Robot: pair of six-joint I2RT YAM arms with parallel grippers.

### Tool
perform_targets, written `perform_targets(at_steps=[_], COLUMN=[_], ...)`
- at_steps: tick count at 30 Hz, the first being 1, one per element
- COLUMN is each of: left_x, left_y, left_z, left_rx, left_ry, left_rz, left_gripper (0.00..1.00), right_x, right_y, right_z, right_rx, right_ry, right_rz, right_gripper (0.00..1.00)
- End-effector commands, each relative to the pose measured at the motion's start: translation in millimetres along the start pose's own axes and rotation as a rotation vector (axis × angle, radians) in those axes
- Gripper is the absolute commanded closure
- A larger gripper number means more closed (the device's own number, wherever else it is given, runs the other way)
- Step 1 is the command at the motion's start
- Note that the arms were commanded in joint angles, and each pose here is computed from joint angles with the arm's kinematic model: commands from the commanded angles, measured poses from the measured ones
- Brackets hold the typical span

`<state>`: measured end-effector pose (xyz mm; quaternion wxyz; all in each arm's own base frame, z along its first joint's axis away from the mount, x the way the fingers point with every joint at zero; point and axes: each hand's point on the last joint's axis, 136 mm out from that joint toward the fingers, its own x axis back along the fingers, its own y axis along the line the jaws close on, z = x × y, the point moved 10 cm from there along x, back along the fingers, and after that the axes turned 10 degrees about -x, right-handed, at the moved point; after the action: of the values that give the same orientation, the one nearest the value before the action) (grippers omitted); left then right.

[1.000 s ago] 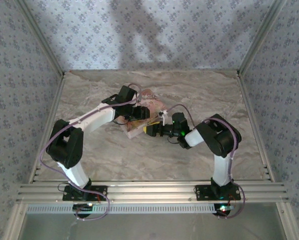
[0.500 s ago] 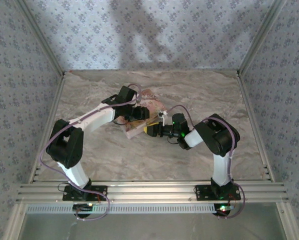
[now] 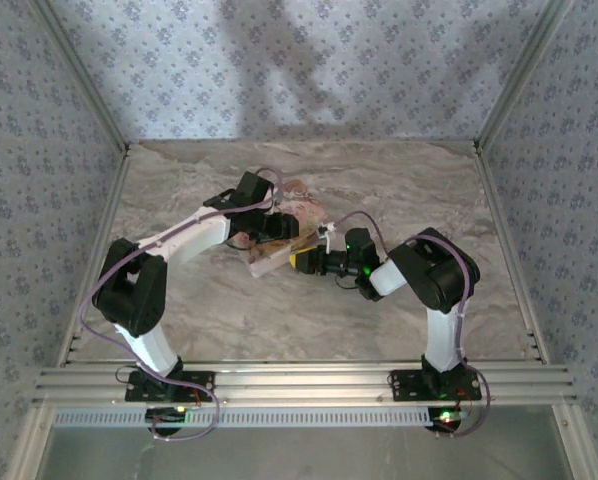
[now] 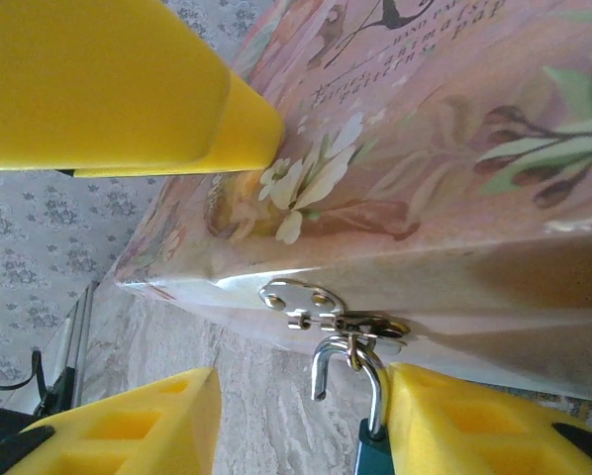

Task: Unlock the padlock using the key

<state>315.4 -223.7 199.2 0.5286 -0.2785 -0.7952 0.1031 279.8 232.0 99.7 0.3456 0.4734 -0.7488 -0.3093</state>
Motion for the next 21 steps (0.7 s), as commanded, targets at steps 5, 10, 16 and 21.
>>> perform_targets(at_steps=[5,10,16,21], left_x=[-7.6,-8.1,-8.7,-9.0], left_y=[2.4,2.6,3.3,3.4], left_z=[5.7,6.6,7.2,7.7], left_rx=[0.009,0.01,0.011,0.013], left_ry=[0.021,0.024,0.023,0.024], left_rz=[0.0,0.0,0.0,0.0], left_gripper=[0.42,0.42,0.42,0.42], right_x=[-4.8,-8.6,-9.9,-10.5], right_y=[4.1,1.9,-1.7,-3.4], right_z=[2.5,5.2,6.1,3.9], right_rx=[0.028,0.022,0.012,0.008], right_ry=[0.031,0.053,0.055,0.049], right_rz=[-0.038,-0.025,-0.014,-0.004], right_gripper=[0.56,0.59,0.64,0.68])
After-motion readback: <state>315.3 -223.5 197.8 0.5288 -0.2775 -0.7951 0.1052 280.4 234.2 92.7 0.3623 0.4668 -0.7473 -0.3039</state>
